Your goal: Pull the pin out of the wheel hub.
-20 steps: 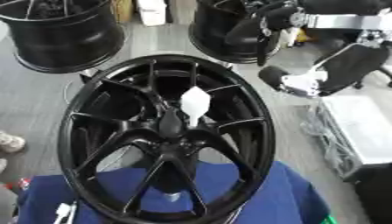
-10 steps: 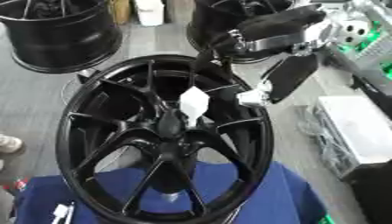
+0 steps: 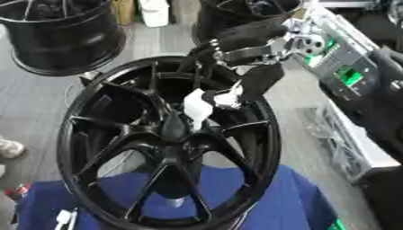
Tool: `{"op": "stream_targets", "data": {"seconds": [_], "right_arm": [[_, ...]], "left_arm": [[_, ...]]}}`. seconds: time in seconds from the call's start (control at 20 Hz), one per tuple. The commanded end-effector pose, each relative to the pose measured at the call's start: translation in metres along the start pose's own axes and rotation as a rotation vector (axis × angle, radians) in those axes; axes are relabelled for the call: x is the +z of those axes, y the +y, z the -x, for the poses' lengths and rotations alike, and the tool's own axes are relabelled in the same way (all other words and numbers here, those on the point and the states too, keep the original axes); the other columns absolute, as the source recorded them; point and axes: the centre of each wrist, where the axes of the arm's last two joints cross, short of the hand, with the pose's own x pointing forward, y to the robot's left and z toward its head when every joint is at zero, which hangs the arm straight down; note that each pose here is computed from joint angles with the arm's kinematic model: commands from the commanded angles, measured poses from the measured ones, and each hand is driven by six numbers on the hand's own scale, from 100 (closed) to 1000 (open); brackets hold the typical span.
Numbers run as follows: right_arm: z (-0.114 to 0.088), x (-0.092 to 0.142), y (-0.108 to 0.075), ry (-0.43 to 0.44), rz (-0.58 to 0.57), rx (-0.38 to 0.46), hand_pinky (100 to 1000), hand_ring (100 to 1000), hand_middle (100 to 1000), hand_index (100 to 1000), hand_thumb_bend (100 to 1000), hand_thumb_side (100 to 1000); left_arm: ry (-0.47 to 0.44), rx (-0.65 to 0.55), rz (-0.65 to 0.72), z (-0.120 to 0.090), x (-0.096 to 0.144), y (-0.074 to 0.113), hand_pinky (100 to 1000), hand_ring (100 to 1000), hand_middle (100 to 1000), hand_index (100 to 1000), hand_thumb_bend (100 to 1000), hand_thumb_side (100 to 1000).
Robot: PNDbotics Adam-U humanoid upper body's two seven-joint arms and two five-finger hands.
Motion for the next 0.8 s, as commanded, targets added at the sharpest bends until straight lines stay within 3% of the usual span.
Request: {"op": "stream_targets", "data": {"seconds": [0.05,0.8], "right_arm": [[0.003,0.003,-0.006,-0.052,-0.102,0.105,781,750,934,976,100,782],[0.012,-0.001,0.007,-0.029,-0.141,0.090,788,764,919,970,100,828]], "left_arm": [[-0.021,-0.019,0.006,-0.006,-0.002,0.004,700,547,518,656,505,637],[-0.026,-0.017,0.008,-0.007,-0.003,0.003,700,547,518,656,505,637]]}}
